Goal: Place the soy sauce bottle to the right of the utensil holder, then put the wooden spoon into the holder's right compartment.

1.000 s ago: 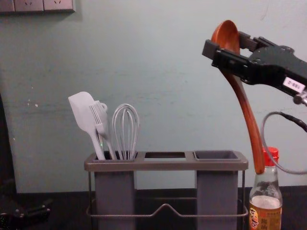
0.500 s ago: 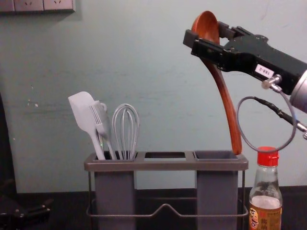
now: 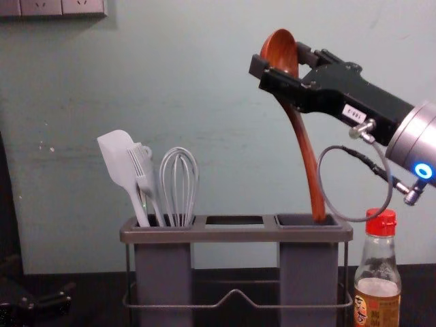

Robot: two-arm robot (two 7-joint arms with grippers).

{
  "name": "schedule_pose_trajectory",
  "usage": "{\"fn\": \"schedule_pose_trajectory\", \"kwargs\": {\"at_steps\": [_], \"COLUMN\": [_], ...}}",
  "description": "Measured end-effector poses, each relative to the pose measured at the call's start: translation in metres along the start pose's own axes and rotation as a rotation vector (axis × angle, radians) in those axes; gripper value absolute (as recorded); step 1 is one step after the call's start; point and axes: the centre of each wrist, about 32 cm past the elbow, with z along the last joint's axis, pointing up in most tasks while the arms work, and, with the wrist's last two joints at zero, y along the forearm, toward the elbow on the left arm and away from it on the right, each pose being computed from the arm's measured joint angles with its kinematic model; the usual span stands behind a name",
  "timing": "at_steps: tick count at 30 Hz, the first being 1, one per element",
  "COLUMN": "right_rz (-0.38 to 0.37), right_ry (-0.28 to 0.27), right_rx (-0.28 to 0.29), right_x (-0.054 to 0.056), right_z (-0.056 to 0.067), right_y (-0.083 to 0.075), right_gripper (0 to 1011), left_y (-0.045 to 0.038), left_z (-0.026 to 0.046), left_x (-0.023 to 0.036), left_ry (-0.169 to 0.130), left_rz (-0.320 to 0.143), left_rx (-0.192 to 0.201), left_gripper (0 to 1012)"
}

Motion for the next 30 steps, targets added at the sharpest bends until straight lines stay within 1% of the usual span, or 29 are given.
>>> {"fn": "schedule_pose_trajectory", "kwargs": {"at_steps": [4, 5, 7, 8, 13, 16, 22, 30], "right_rz": [0.001, 0.000, -0.002, -0.005, -0.012, -0.022, -0.055, -0.124], "right_ry": [0.010, 0.015, 0.020, 0.022, 0.028, 0.030, 0.030, -0.002], "right_rx": [0.015, 0.021, 0.025, 0.024, 0.011, -0.003, -0.039, -0.067], "right_x": [-0.001, -0.001, -0.002, -0.002, -0.006, -0.009, -0.021, -0.035], "right_z": [-0.009, -0.013, -0.017, -0.021, -0.030, -0.033, -0.039, -0.041], "right_y": [-0.001, -0.002, -0.004, -0.005, -0.011, -0.013, -0.021, -0.025], "right_gripper": [837, 837, 837, 837, 837, 836, 837, 837], "left_y": [0.0000, 0.0000, 0.0000, 0.0000, 0.0000, 0.0000, 0.0000, 0.0000], "left_z": [0.0000, 0.0000, 0.0000, 0.0000, 0.0000, 0.0000, 0.0000, 0.0000], "left_x": [0.0000, 0.0000, 0.0000, 0.0000, 0.0000, 0.0000, 0.0000, 0.0000], "left_ry": [0.000, 0.000, 0.000, 0.000, 0.000, 0.000, 0.000, 0.000], "left_rz": [0.000, 0.000, 0.000, 0.000, 0.000, 0.000, 0.000, 0.000], "left_rx": [0.000, 0.000, 0.000, 0.000, 0.000, 0.000, 0.000, 0.000], "left_gripper": [1005, 1005, 1005, 1005, 1005, 1005, 1005, 1005]}}
